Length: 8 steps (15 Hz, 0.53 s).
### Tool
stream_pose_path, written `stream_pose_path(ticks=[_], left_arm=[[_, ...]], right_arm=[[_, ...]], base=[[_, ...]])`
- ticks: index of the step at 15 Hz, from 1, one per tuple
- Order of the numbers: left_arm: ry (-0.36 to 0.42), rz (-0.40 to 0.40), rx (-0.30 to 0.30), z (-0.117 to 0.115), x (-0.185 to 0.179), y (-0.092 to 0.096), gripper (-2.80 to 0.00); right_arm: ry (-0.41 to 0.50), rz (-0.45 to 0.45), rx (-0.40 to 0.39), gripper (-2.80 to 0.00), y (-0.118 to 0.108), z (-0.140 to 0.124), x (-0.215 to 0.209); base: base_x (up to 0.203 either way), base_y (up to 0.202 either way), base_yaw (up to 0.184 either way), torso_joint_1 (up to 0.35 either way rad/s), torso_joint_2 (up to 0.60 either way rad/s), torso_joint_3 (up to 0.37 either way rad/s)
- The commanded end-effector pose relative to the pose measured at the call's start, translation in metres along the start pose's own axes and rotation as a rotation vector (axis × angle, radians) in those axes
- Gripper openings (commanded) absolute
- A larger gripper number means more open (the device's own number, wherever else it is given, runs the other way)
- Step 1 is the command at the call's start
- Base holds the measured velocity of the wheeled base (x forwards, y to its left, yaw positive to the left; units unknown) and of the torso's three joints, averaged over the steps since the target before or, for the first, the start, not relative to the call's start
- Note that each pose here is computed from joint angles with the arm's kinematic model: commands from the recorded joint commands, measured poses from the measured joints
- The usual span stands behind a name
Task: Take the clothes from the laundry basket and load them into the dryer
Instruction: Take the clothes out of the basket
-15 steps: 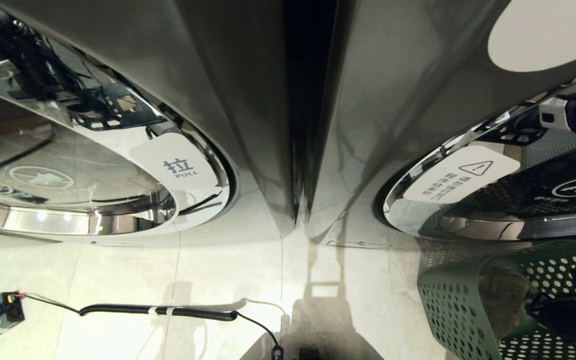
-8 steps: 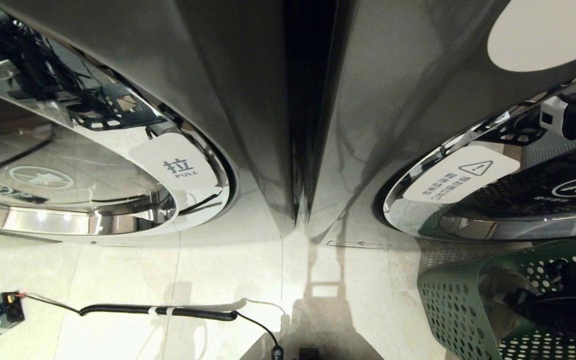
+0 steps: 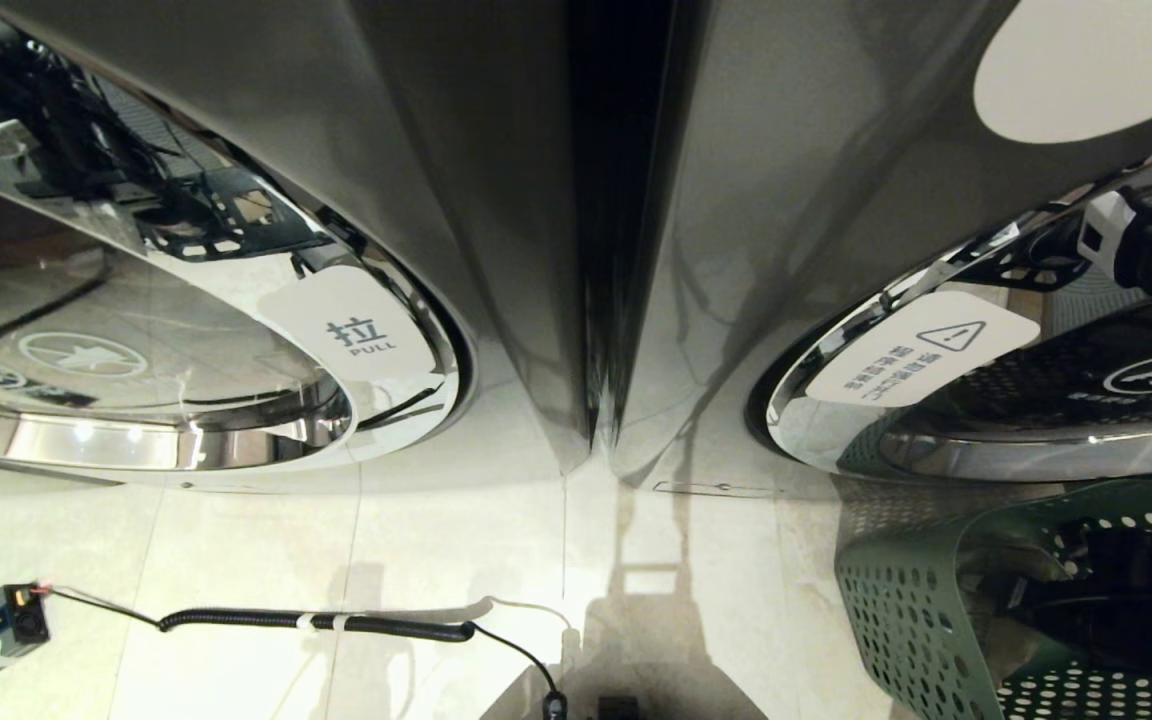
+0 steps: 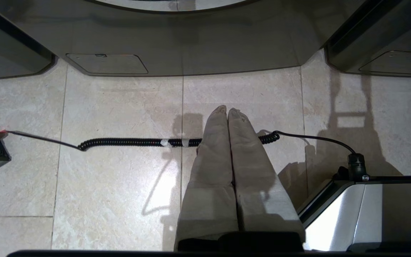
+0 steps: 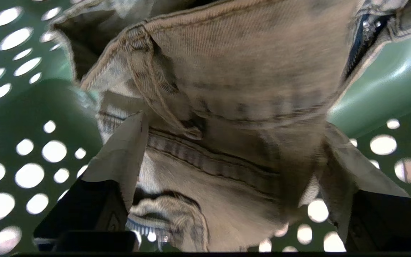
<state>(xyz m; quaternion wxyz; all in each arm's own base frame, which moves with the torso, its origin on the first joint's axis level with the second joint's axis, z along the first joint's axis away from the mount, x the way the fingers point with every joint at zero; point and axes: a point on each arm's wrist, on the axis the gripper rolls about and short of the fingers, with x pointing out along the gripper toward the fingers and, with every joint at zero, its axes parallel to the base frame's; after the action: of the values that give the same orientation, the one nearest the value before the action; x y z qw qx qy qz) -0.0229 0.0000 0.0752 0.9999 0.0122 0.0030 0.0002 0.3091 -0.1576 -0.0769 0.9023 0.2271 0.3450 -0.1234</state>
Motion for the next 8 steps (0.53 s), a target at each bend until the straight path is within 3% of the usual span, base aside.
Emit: stream_pose_path(ticks=[1,2,8], left_arm=[[-0.001,0.0,0.0,0.0,0.0,0.0,-2.8],[-0.001,0.001,0.0,0.0,0.0,0.0,-2.8],[-0.001,0.0,0.0,0.0,0.0,0.0,-2.8]], right_arm=[[0.014,0.001,0.005,0.0,-0.004,-0.006,0.012],[0.007,0.002,0.005,-2.8,-0.006,-0.005,0.016],[-0.023,0.006,0.0,-2.8,-0.004,0.008,0.017]], base=[[0.0,0.0,0.0,0.0,0.0,0.0],[0.0,0.0,0.0,0.0,0.0,0.0],[0.0,0.0,0.0,0.0,0.0,0.0]])
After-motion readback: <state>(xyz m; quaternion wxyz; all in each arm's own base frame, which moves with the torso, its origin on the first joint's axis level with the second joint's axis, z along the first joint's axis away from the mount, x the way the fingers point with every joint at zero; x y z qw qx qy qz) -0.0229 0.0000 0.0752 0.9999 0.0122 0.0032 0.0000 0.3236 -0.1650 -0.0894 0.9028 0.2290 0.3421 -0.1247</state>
